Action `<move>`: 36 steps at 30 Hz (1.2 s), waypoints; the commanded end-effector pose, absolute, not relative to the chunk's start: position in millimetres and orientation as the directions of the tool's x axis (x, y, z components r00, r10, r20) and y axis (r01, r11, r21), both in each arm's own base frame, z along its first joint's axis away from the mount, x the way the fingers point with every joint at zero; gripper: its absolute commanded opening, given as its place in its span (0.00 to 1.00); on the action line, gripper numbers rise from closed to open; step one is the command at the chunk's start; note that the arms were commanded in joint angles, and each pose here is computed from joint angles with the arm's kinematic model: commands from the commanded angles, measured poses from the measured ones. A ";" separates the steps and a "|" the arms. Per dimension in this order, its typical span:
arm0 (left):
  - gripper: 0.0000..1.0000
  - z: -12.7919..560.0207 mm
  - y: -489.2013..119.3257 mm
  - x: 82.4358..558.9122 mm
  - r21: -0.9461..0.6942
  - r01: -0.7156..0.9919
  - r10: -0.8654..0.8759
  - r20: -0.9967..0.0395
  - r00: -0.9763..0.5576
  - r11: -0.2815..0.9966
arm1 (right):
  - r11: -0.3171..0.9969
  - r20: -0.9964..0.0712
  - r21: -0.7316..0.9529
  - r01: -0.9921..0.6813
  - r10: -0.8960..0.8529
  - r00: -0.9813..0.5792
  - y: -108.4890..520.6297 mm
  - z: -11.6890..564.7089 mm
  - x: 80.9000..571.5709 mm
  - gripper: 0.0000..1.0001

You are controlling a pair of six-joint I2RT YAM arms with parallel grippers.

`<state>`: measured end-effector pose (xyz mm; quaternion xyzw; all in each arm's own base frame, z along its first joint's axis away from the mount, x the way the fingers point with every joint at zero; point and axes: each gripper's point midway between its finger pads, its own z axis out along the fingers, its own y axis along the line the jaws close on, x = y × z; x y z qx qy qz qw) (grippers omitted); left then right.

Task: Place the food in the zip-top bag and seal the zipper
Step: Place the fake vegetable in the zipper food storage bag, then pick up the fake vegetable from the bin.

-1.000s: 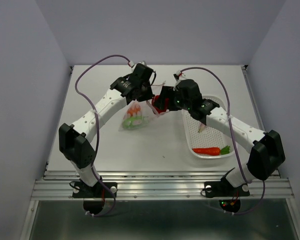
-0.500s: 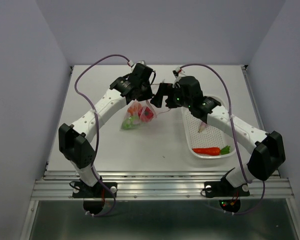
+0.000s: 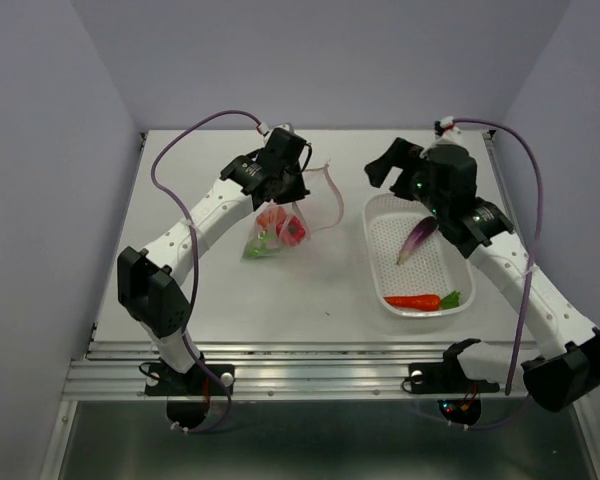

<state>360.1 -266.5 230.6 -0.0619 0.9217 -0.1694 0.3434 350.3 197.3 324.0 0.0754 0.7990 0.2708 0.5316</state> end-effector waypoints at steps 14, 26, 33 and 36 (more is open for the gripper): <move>0.00 239.6 -273.1 360.6 -0.382 0.064 -0.216 -0.645 -0.733 0.922 | 0.851 -0.651 0.182 0.493 0.480 -0.588 48.5 121.2 382.7 1.00; 0.00 236.0 -275.1 362.2 -0.376 0.069 -0.207 -0.642 -0.738 0.924 | 0.826 -0.605 0.028 0.564 0.463 -0.648 27.9 61.1 380.9 0.99; 0.00 237.3 -275.6 361.4 -0.381 0.071 -0.208 -0.641 -0.739 0.922 | 0.806 -0.622 0.026 0.591 0.476 -0.621 20.7 56.9 384.1 0.56; 0.00 239.3 -275.0 361.1 -0.383 0.072 -0.211 -0.644 -0.736 0.921 | 0.803 -0.633 0.029 0.596 0.476 -0.611 17.8 61.6 377.5 0.42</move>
